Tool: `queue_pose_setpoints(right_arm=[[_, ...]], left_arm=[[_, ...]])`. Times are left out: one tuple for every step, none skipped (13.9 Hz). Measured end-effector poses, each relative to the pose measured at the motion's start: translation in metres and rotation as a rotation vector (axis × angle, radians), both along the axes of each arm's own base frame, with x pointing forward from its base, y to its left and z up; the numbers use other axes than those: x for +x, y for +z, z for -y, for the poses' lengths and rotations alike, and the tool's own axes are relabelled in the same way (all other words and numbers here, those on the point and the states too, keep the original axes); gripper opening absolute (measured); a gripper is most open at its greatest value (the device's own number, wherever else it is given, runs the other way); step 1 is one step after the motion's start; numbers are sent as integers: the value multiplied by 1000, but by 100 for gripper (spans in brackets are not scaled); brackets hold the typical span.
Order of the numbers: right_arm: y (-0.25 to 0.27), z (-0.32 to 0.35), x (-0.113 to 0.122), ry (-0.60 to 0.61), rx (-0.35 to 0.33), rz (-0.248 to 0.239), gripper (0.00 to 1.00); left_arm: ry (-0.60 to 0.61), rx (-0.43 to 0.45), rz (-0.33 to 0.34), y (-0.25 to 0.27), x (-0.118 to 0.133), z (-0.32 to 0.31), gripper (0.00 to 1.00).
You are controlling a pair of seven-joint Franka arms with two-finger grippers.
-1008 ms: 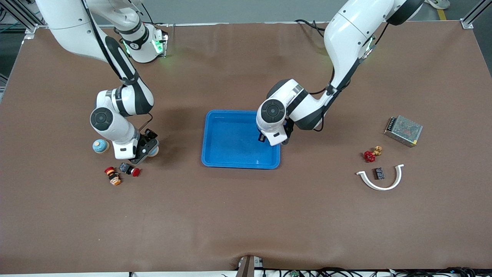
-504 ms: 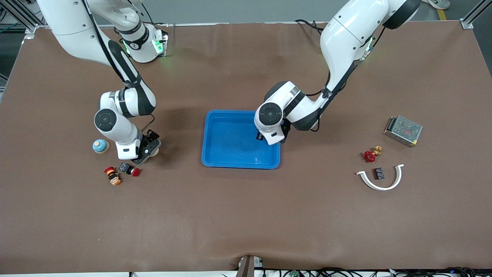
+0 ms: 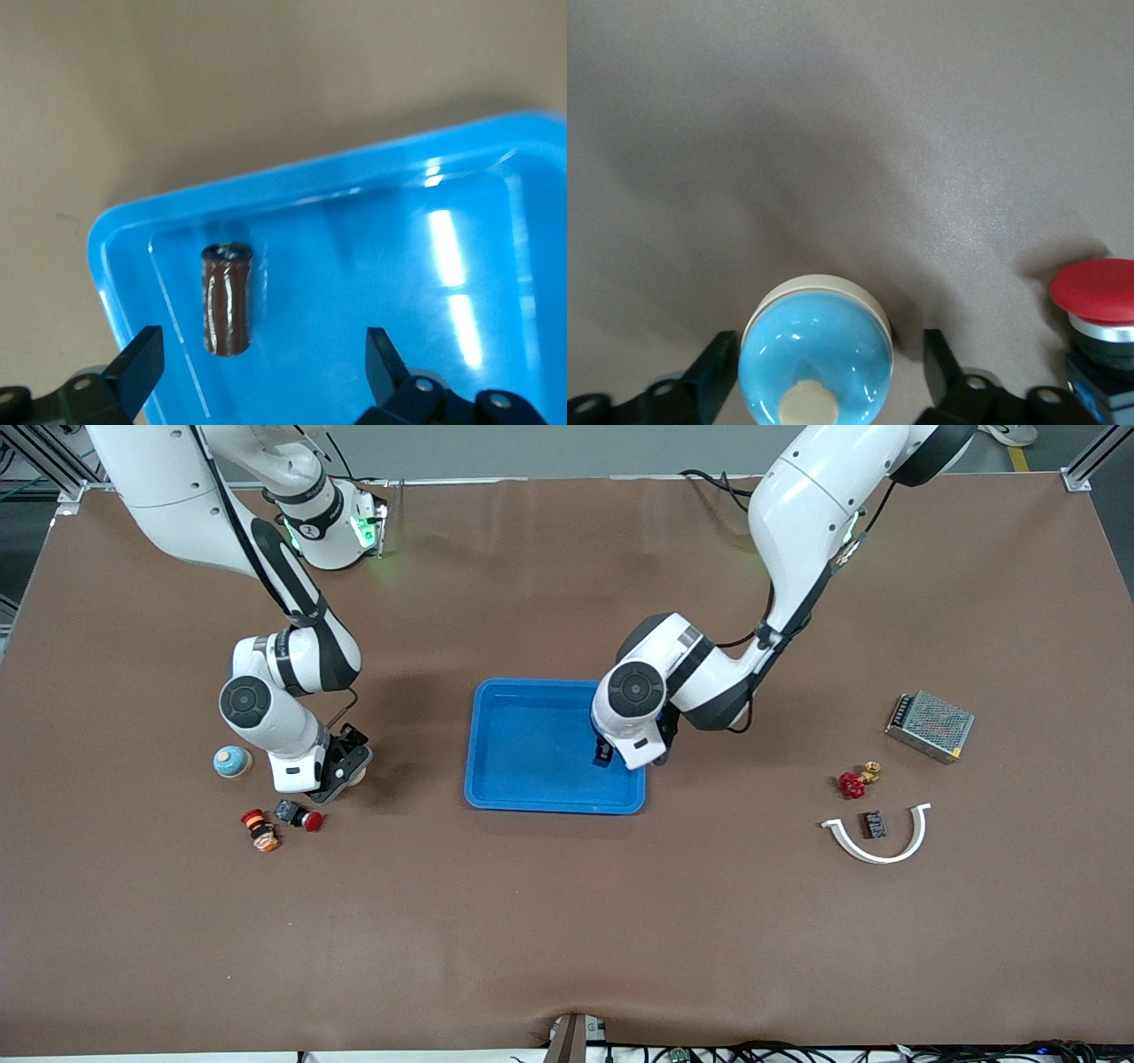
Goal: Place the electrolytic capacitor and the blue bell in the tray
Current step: 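Lower the capacitor into the tray while the right gripper grasps the bell, then lift the bell toward the tray while the left gripper reaches the capacitor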
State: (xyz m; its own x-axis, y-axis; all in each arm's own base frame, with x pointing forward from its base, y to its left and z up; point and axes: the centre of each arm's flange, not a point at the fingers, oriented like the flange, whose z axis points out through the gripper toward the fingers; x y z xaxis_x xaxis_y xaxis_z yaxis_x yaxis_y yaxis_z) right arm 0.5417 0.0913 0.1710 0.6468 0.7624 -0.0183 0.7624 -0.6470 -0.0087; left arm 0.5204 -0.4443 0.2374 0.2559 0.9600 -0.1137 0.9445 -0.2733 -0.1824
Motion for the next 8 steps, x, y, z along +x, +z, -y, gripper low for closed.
queue_pose_setpoints(right_arm=[[0, 0, 0, 0, 0, 0, 74], [1, -1, 0, 1, 1, 2, 66], [1, -1, 0, 1, 1, 2, 66], [1, -1, 0, 1, 1, 2, 66], [1, -1, 0, 1, 1, 2, 66], [1, -1, 0, 1, 0, 0, 66], [1, -1, 0, 1, -1, -9, 66], [2, -2, 0, 0, -4, -29, 66]], left_arm=[[2, 4, 8, 9, 8, -9, 100], [-5, 7, 13, 18, 15, -20, 100], [-20, 12, 12, 27, 24, -33, 100], [-49, 25, 9, 35, 34, -51, 100], [-82, 43, 4, 43, 45, -74, 100], [-110, 53, -1, 50, 57, -99, 100], [-137, 52, -4, 56, 68, -123, 100], [-166, 47, -7, 60, 79, -147, 100]])
